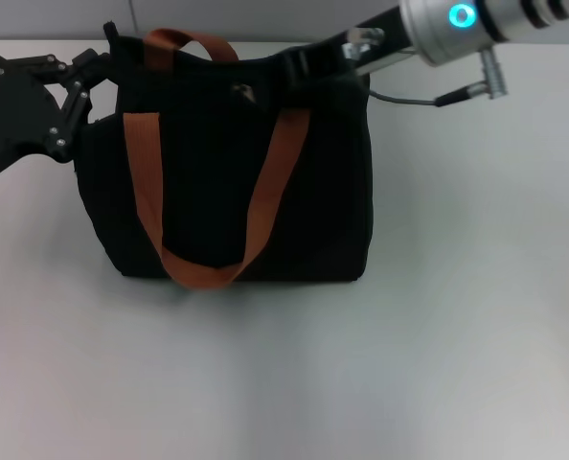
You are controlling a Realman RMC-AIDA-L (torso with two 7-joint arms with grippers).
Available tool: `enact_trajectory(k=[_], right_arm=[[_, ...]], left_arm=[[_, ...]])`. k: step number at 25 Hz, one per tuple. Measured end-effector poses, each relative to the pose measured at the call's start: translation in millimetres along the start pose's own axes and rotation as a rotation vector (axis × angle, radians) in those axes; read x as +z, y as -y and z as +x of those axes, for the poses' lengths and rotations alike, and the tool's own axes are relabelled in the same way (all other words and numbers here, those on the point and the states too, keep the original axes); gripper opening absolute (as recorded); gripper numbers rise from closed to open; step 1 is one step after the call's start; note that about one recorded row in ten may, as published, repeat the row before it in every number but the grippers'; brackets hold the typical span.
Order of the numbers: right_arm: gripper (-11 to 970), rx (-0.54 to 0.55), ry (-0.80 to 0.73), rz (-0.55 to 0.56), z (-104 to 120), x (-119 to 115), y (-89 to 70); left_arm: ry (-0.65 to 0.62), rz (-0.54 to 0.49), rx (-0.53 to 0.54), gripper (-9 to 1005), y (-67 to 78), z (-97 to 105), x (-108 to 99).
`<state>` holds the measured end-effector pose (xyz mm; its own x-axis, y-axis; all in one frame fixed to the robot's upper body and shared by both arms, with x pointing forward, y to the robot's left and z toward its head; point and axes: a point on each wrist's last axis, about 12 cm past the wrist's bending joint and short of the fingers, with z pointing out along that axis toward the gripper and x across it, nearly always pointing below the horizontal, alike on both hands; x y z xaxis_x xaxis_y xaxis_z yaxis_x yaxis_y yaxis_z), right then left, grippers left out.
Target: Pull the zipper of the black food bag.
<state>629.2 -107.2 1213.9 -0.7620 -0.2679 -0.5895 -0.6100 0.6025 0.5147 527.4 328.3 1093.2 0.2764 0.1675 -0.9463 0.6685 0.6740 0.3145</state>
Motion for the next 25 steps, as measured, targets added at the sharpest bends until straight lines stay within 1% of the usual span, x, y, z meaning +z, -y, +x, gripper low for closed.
enact_trajectory(k=[4, 9, 11, 17, 22, 25], right_arm=[[0, 0.020, 0.034, 0.022, 6.4, -15.2, 6.5], [0, 0.056, 0.072, 0.052, 14.9, -32.8, 19.5], [-1, 0.067, 0.078, 0.057, 18.0, -35.5, 22.6], [-1, 0.078, 0.076, 0.055, 21.0, -38.0, 25.0], [23, 0.090, 0.097, 0.060, 22.7, -44.2, 28.6], [38, 0.079, 0.116, 0.059, 24.3, -51.0, 29.8]], left_arm=[[-0.002, -0.002, 0.000, 116, -0.1, 0.2, -0.3], [-0.005, -0.005, -0.001, 118, -0.2, 0.6, -0.6], [-0.005, -0.005, -0.001, 119, 0.0, 0.8, -0.5], [-0.006, -0.006, -0.002, 122, 0.0, 1.0, -0.4], [-0.006, -0.006, -0.001, 124, 0.0, 0.8, 0.0], [-0.006, -0.006, -0.003, 125, -0.1, 0.7, 0.2]])
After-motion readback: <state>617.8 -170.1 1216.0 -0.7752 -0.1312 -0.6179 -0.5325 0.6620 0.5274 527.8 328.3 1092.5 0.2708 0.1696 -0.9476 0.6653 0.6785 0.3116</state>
